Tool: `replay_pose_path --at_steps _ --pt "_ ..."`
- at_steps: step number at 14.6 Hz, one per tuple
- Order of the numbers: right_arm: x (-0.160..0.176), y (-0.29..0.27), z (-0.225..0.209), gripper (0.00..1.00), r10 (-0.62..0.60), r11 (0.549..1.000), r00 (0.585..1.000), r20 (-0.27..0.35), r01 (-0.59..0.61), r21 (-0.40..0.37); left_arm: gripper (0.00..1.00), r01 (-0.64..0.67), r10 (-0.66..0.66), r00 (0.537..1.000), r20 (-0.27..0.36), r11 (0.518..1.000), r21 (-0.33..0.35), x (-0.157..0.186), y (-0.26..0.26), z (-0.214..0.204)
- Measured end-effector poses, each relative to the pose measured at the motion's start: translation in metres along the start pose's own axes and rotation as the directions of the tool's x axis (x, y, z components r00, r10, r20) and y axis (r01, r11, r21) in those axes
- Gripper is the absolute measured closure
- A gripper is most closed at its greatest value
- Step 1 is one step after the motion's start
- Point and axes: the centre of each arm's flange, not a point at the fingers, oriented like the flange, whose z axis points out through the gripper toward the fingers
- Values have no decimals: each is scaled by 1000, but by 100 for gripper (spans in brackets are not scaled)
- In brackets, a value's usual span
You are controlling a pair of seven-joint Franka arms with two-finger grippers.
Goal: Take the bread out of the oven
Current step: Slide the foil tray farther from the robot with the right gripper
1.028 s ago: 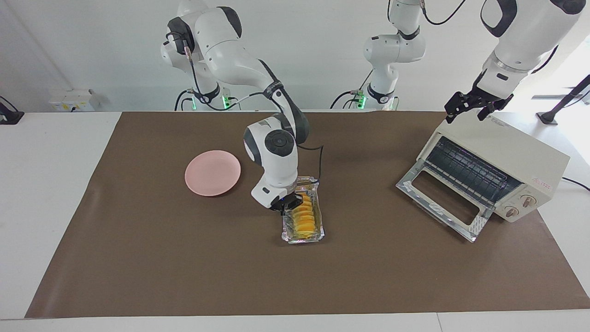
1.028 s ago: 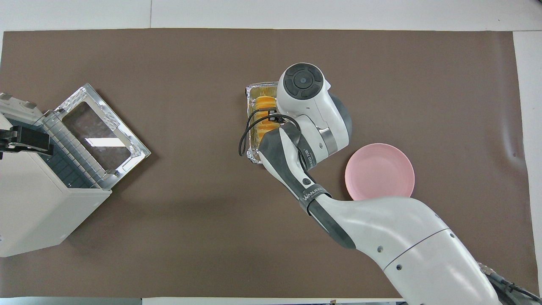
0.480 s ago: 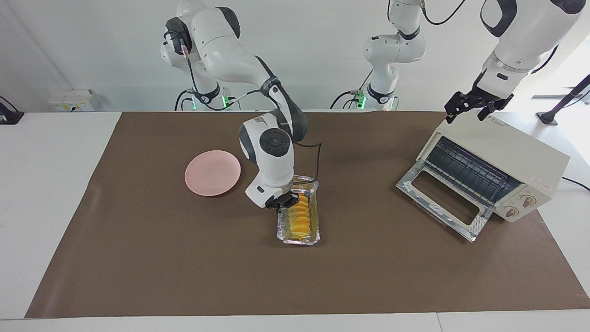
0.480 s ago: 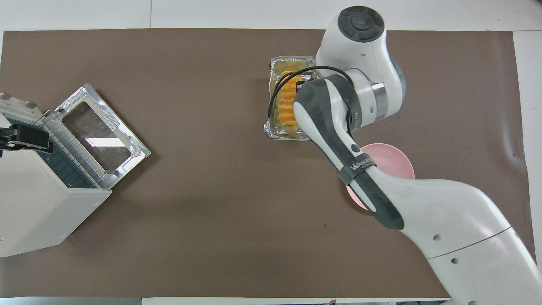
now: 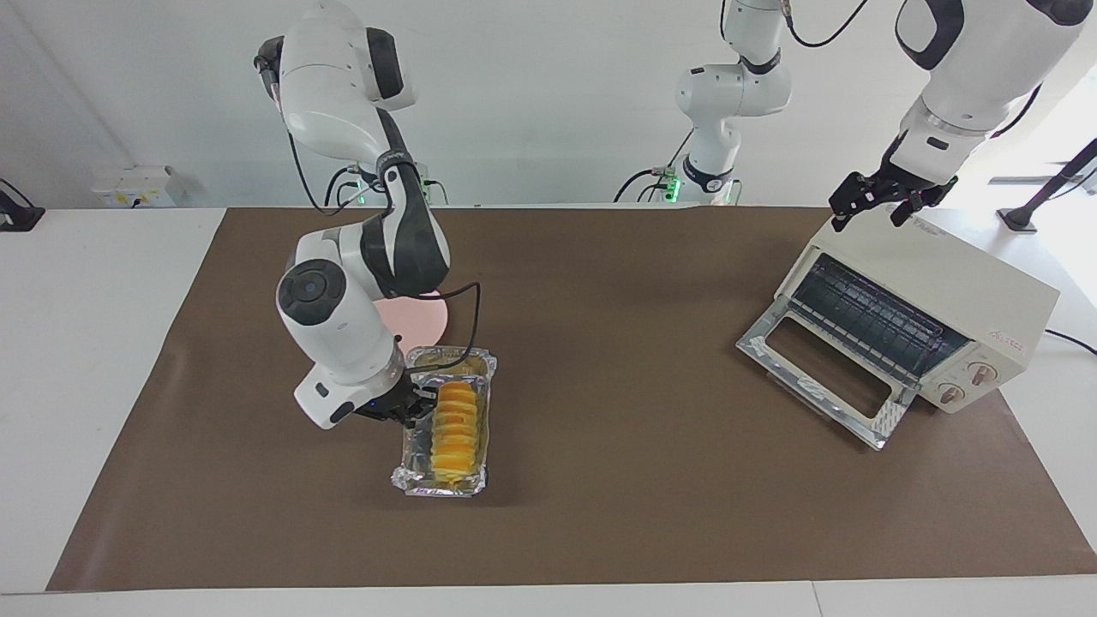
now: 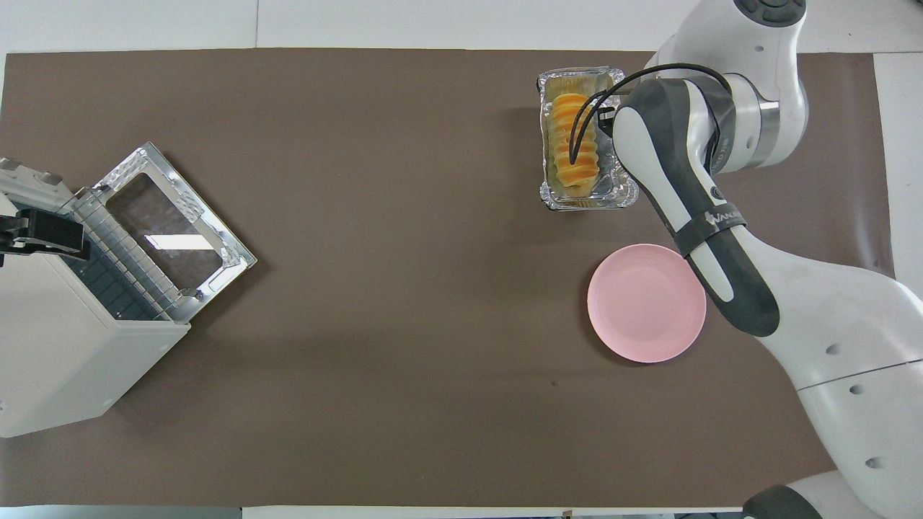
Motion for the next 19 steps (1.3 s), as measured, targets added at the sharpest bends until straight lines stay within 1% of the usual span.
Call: replay_pose_path --at_steps 1,4,7,9,11,12,13,15,16,17,19 --pt "4 12 8 98 -5 1000 1000 -1 5 -1 0 -4 4 1000 -1 1000 0 0 1 -1" --pt "13 45 30 98 -75 997 997 -9 75 -10 0 -9 9 1000 -12 1000 -6 0 3 -5" --pt "16 61 41 98 -88 996 996 -9 88 -11 0 -11 11 1000 -26 1000 -29 1 6 -7" --pt "19 60 42 98 -103 995 994 -37 102 -18 0 -13 10 998 -54 999 -42 5 8 -9" --pt "18 61 49 98 -133 991 990 -35 133 -23 0 -14 10 996 -89 999 -48 9 9 -12" --pt "17 62 52 92 -139 990 990 -28 139 -23 0 -15 10 996 -92 999 -48 9 9 -13" --pt "16 62 54 81 -143 990 989 -25 142 -24 0 -16 12 996 -92 999 -49 9 10 -13" --pt "16 63 53 61 -146 989 989 -23 146 -26 0 -24 20 996 -92 999 -48 9 15 -12" --pt "15 63 50 53 -147 989 989 -22 146 -26 0 -28 24 996 -91 998 -48 9 17 -12" --pt "14 63 46 39 -148 989 989 -19 148 -27 0 -30 26 996 -90 998 -48 9 18 -12" --pt "11 59 35 19 -166 985 986 -3 166 -48 0 -31 27 996 -89 998 -47 9 18 -12"
